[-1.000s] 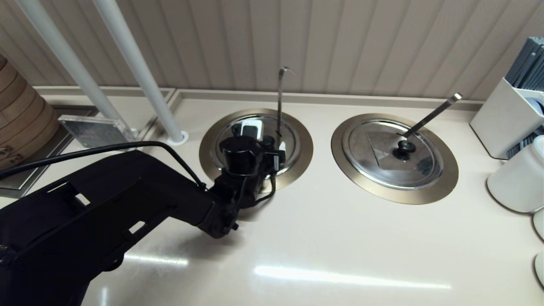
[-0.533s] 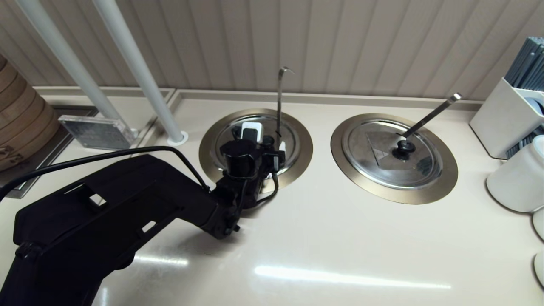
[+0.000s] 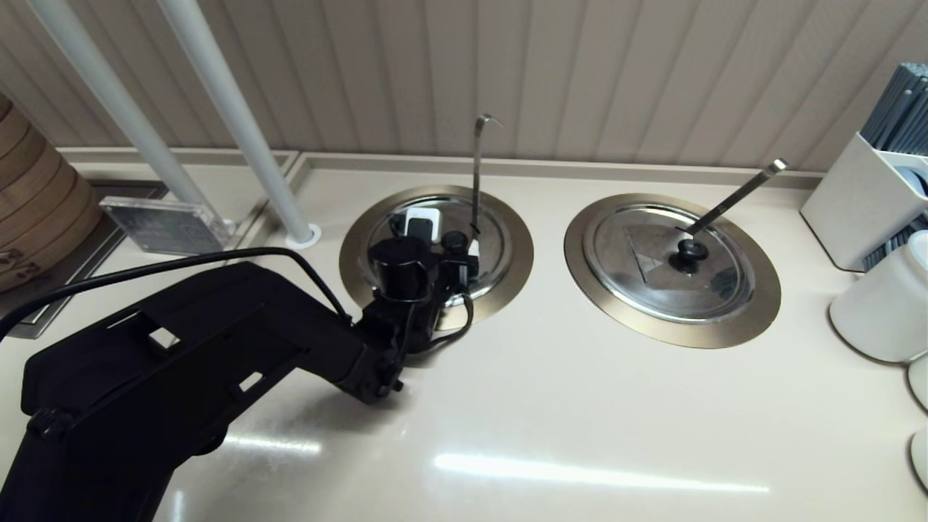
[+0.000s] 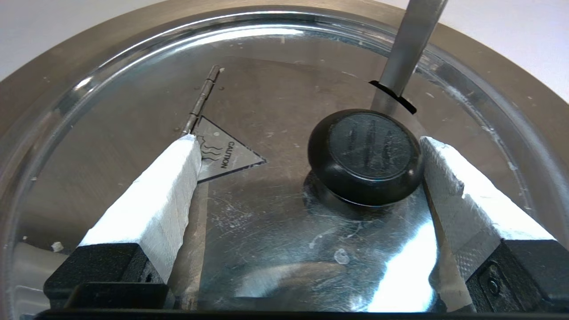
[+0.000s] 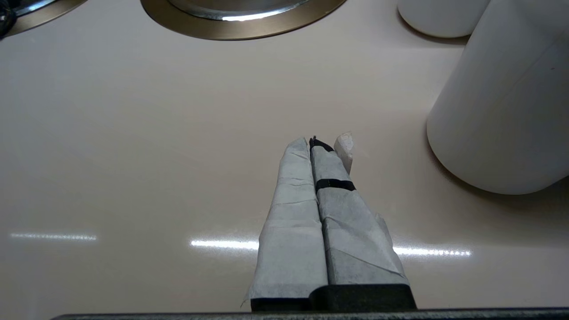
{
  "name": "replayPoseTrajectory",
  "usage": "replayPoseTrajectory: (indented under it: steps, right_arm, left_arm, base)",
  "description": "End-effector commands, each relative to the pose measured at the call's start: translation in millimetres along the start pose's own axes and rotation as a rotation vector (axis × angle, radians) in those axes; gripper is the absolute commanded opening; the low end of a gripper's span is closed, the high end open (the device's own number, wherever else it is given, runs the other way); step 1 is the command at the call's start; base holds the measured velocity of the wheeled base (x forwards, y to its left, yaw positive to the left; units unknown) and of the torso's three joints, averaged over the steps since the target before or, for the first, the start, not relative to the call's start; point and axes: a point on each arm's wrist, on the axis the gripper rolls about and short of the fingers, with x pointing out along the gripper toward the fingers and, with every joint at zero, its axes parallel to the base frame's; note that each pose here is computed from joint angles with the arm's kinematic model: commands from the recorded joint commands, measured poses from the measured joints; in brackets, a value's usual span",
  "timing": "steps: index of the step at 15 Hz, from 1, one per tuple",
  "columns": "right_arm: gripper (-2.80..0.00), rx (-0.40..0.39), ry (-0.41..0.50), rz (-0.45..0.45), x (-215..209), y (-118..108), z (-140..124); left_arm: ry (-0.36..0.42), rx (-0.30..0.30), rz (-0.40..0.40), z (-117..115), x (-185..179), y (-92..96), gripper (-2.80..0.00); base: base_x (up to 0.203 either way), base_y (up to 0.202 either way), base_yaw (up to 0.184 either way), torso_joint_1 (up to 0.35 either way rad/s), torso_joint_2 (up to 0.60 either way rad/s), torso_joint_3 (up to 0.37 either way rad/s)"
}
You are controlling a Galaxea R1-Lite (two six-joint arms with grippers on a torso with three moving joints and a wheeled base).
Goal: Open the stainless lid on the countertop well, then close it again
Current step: Open the lid
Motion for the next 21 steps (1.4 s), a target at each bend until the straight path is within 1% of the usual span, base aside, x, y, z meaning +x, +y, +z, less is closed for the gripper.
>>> replayPoseTrajectory:
  steps: [1, 7, 11, 15, 21]
  right_arm:
    - [-2.80, 0.000, 0.006, -0.001, 0, 0, -1]
    - [-2.80, 0.000, 0.006, -0.001, 0, 0, -1]
    - [-2.80, 0.000, 0.006, 0.000, 0, 0, -1]
    - [-2.80, 0.000, 0.006, -0.001, 0, 0, -1]
    - [-2.80, 0.000, 0.006, -0.001, 0, 0, -1]
  left_arm:
    - [-0.002, 0.002, 0.006, -1, 1, 0.8, 0.00]
    - [-0.011, -0.003, 0.011, 3, 1, 3.3, 0.00]
    - [-0.052, -0.022, 0.013, 13, -1, 4.4, 0.00]
    - [-0.051, -0.022, 0.011, 12, 0, 4.3, 0.00]
    - [-0.086, -0.037, 0.013, 32, -5, 7.4, 0.00]
  base:
    - [0.000, 0.000, 0.000, 0.000, 0.00, 0.000]
    - [0.000, 0.000, 0.000, 0.000, 0.00, 0.000]
    - [0.000, 0.000, 0.000, 0.000, 0.00, 0.000]
    - [0.000, 0.000, 0.000, 0.000, 0.00, 0.000]
    - [0.000, 0.000, 0.000, 0.000, 0.00, 0.000]
